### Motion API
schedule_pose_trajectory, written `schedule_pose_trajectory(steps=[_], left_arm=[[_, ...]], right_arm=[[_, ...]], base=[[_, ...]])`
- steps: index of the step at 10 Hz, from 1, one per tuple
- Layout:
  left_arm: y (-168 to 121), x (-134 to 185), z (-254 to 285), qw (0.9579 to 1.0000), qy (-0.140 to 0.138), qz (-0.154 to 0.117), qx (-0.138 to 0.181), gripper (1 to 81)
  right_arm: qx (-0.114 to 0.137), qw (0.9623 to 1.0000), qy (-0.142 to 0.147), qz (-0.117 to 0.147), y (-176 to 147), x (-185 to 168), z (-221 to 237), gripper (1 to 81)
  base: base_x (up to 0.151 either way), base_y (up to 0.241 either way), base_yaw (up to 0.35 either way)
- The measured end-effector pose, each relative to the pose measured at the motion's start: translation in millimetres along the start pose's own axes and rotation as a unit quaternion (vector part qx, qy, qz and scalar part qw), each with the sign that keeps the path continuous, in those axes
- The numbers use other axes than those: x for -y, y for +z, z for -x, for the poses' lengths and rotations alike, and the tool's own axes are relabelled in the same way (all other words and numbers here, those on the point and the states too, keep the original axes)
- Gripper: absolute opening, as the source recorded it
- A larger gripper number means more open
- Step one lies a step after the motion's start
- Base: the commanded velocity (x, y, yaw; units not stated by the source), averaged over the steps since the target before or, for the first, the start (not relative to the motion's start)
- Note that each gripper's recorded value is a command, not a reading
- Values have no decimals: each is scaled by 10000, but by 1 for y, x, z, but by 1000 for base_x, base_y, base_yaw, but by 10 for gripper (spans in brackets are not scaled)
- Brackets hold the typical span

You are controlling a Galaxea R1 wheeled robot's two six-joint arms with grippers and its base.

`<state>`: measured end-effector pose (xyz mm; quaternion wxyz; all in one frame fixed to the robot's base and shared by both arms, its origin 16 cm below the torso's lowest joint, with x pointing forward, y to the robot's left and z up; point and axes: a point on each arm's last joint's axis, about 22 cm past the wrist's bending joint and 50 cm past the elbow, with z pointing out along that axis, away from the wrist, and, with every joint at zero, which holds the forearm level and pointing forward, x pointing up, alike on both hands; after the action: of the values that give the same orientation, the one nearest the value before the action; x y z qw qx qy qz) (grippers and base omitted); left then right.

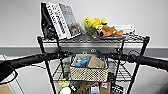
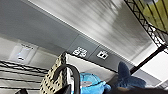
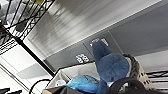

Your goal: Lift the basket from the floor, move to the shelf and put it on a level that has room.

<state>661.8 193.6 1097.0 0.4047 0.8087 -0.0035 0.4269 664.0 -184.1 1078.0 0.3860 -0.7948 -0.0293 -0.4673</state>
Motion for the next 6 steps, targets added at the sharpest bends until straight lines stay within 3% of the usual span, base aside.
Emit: schedule_pose_trajectory(steps=[2,6], left_arm=[[-16,4,2,10000,3,0,4,811],[-58,10,34,9998,-58,63,204,811]], right_arm=[[23,10000,35,-1,-6,-4,6,811],[73,9999,46,-66,-55,-8,14,811]], base=[[0,0,0],[0,0,0]])
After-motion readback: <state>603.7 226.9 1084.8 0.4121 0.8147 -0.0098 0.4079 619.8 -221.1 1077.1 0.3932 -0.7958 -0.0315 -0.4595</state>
